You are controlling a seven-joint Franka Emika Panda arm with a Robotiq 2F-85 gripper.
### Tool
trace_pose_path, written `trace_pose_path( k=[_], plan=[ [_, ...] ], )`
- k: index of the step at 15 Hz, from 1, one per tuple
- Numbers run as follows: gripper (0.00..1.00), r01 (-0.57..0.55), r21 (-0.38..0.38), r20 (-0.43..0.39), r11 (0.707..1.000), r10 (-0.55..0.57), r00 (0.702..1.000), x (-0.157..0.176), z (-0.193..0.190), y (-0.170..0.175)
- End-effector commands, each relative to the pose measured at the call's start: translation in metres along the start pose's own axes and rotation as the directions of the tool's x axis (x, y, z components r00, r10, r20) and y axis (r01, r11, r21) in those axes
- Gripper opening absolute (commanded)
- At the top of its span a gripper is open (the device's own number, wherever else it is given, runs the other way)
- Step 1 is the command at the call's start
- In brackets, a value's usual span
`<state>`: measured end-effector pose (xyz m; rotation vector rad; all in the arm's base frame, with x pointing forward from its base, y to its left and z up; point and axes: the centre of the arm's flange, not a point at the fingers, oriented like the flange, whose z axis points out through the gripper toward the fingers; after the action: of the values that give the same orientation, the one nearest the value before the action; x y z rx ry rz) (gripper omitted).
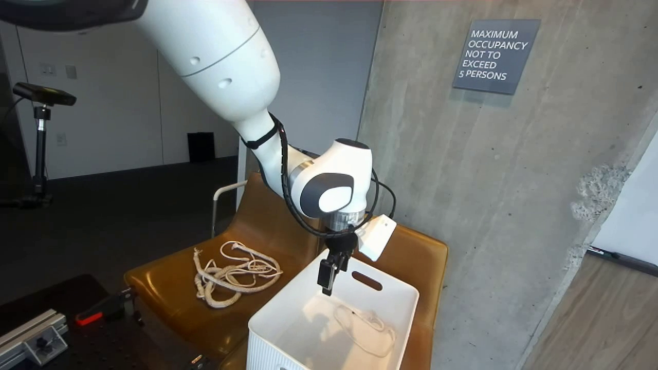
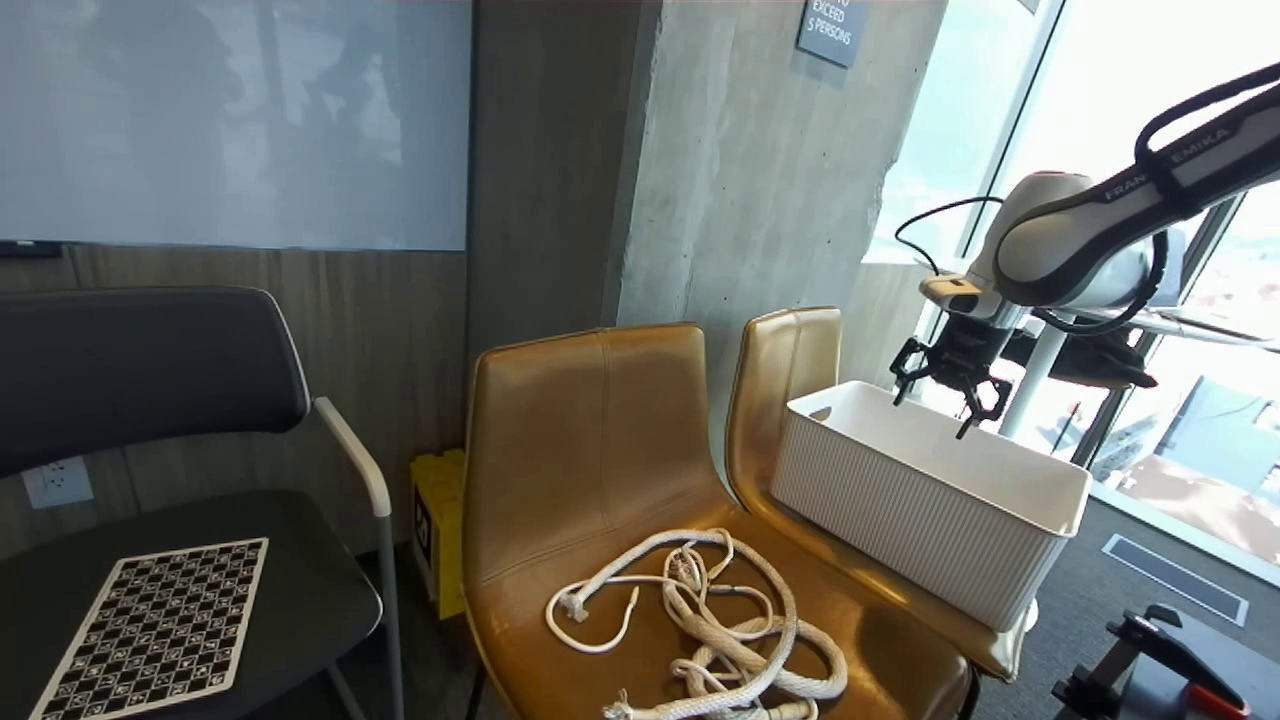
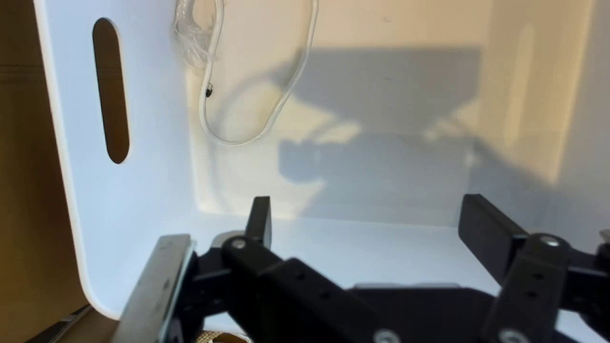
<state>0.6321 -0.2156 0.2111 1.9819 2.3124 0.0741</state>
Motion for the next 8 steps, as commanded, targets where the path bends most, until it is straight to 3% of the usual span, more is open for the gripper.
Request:
trace_pose_path(
  k=[1,8],
  plan=[
    [1.0,-0.039,0.047,-0.04,0.998,0.041,0.998,-0.041,0.043,0.048],
    [1.0,-0.038,0.117,-0.053,0.992,0.044,0.998,-0.074,0.112,0.073]
  ],
)
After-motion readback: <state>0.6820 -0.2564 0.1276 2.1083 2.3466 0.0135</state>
